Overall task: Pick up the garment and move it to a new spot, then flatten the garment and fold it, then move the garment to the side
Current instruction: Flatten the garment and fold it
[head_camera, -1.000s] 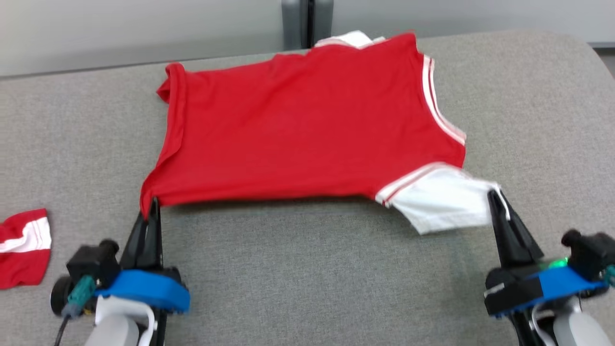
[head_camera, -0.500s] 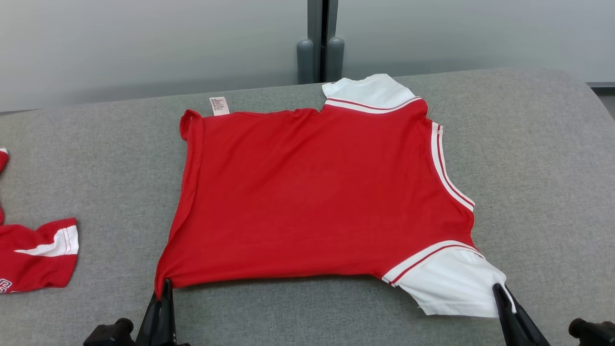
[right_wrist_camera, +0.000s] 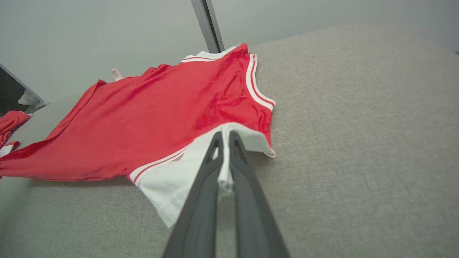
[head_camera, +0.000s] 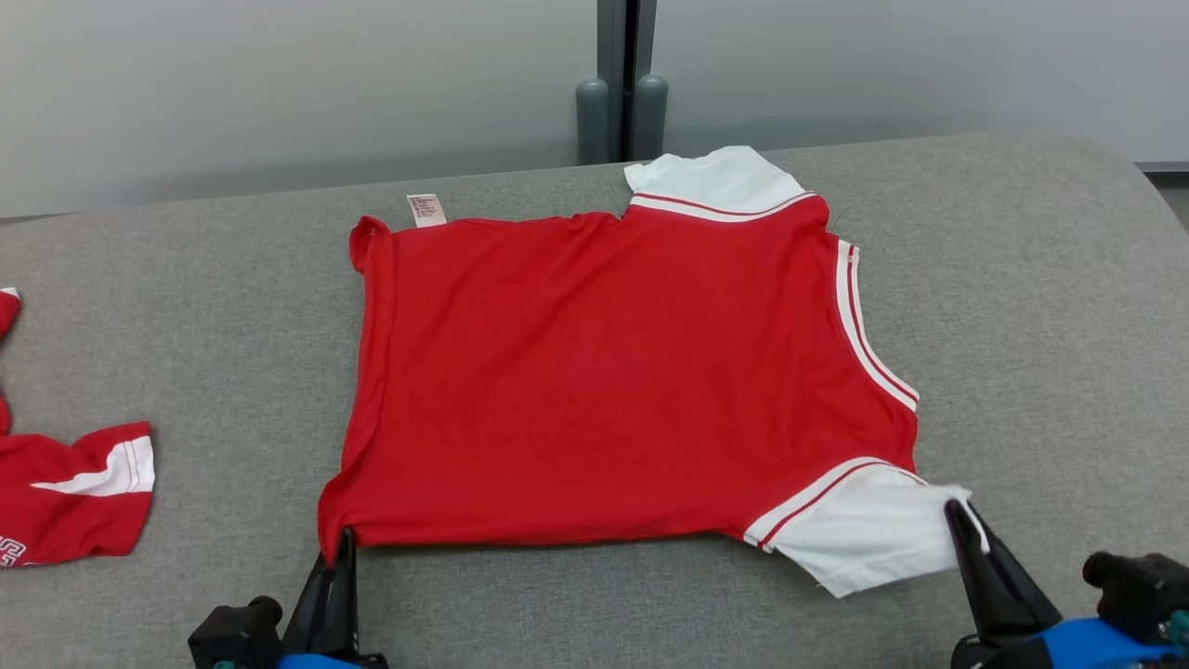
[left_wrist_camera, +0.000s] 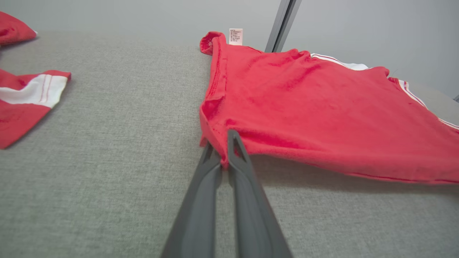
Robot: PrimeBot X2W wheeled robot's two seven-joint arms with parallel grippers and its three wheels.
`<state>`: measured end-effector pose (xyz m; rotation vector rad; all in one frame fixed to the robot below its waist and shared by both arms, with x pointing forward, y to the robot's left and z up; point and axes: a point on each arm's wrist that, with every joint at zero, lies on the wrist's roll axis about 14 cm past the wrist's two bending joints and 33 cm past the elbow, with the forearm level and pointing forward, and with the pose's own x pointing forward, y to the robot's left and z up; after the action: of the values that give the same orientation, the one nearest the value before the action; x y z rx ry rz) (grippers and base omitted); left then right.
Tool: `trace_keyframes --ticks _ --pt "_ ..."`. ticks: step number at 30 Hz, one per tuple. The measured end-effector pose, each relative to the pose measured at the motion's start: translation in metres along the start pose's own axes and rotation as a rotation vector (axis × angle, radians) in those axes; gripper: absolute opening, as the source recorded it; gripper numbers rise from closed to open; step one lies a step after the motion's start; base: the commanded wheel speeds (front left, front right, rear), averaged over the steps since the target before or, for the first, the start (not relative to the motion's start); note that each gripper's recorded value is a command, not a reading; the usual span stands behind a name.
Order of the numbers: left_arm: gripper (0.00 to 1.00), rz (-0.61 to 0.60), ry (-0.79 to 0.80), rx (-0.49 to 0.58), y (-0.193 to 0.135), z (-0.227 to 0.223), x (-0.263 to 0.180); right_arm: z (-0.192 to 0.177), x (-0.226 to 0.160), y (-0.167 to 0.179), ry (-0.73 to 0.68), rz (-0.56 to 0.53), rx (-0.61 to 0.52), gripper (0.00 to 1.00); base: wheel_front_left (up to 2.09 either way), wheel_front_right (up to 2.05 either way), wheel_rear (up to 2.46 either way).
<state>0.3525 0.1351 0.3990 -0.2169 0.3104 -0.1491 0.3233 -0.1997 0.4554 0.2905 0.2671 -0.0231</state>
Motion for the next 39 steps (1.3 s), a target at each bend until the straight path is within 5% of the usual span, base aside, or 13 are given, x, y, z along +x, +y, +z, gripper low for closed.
trace_keyframes --ticks 35,36,37,39 --pt "0.0 -0.117 0.059 0.167 0.01 0.011 0.081 0.021 0.152 -0.003 0.052 0.073 -0.132 0.03 0.0 0.0 0.0" --pt "0.13 -0.114 0.061 0.167 0.011 0.01 0.082 0.022 0.153 -0.002 0.041 0.075 -0.128 0.38 0.0 0.0 0.0" --pt "0.94 -0.109 0.06 0.166 0.013 0.01 0.083 0.022 0.155 -0.002 0.033 0.077 -0.127 1.0 0.0 0.0 0.0" --pt "1.0 -0.105 0.056 0.164 0.013 0.01 0.084 0.021 0.155 -0.003 0.03 0.074 -0.119 1.0 0.0 0.0 0.0"
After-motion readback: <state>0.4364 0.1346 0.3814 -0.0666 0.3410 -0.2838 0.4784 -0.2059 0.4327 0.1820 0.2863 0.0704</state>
